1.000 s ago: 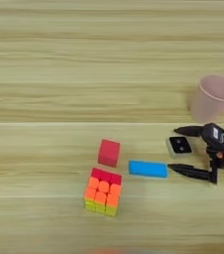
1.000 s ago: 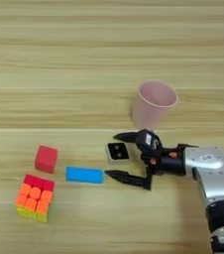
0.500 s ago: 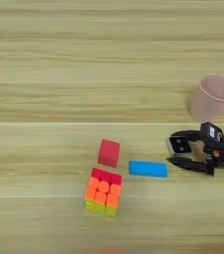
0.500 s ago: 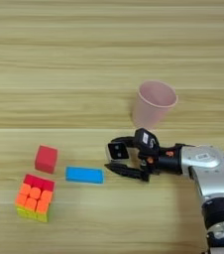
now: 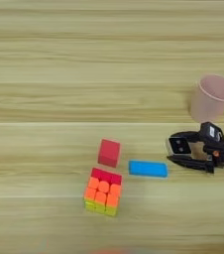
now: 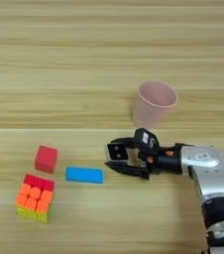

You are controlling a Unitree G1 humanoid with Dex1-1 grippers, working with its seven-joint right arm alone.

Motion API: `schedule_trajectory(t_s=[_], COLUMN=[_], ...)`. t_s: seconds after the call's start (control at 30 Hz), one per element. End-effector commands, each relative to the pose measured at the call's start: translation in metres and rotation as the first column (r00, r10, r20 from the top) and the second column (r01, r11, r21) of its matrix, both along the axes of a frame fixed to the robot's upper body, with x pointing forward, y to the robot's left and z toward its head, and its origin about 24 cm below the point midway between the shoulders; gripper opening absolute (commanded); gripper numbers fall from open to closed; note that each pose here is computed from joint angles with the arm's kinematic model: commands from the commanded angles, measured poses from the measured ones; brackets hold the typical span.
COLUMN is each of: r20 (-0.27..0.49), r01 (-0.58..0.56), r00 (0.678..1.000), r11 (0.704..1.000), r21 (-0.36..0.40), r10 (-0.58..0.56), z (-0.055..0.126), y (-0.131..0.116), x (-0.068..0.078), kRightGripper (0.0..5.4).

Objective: Move the objects on the table

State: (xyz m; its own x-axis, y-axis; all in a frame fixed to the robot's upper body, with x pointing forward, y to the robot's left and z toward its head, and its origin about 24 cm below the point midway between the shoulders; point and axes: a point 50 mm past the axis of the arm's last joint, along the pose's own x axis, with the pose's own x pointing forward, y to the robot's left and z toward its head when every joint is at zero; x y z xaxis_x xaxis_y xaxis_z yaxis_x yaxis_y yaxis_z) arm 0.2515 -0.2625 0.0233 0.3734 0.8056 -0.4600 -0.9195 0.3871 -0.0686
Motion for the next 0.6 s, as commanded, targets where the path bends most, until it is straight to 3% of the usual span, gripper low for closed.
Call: schedule_trajectory(t_s=[0.03,0.6], r20=[0.144,0.203], r01=[0.003,-0.032], r00=[0.99,0.979], r11=[1.0,0.998], r21=[-0.017,0.061], r10=[0.0,0.019], z=[0.032,0.045], y=[-0.002,0.013], x=[0.019,0.021], kRightGripper=[3.05,3.05])
